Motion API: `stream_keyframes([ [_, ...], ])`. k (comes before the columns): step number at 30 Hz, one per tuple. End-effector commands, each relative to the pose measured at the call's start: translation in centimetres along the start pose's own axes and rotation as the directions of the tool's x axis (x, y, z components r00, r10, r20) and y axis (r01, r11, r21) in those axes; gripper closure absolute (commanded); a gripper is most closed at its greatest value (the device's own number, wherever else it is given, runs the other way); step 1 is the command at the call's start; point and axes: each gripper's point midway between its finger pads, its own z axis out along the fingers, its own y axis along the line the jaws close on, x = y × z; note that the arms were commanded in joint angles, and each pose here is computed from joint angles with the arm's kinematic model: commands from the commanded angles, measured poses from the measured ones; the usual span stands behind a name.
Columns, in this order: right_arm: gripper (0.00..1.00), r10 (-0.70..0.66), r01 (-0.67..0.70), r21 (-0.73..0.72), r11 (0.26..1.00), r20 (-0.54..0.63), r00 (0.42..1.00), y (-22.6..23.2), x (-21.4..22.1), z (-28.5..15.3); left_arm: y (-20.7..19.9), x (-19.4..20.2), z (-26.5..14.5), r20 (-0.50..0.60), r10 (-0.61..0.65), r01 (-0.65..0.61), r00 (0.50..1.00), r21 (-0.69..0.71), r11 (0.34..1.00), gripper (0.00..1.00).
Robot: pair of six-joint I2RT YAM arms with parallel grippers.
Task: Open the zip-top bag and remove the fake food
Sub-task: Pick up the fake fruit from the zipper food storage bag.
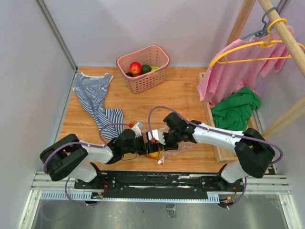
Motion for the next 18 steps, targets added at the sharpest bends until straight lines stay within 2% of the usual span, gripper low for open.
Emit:
stream_keyframes([
  [1,0.92,-0.02,0.019,0.024,1.0,0.047,0.999,-1.0,-2.3,0.1,-1.0,-0.3,0.2,0.013,0.005,-0.005,1.0,0.03,1.0,0.11],
  [7,0.9,-0.015,0.013,0.041,0.999,0.05,0.999,-1.5,-1.9,-0.6,-0.1,-0.1,-0.7,0.041,-0.009,0.009,0.999,0.013,1.0,0.28],
  [11,0.8,-0.039,0.037,0.06,0.998,0.035,0.999,-1.7,-1.2,-1.1,0.6,-0.3,-1.5,0.076,-0.009,0.01,0.997,-0.004,1.0,0.37],
  [14,0.74,-0.057,0.057,0.072,0.996,-0.001,0.998,-2.0,-0.4,-1.0,0.7,-0.7,-2.2,0.101,-0.01,0.01,0.995,-0.005,1.0,0.4],
  [18,0.73,-0.062,0.066,0.086,0.994,-0.043,0.997,-2.5,0.5,-0.9,0.6,-1.2,-3.2,0.125,-0.006,0.006,0.992,0.003,1.0,0.44],
])
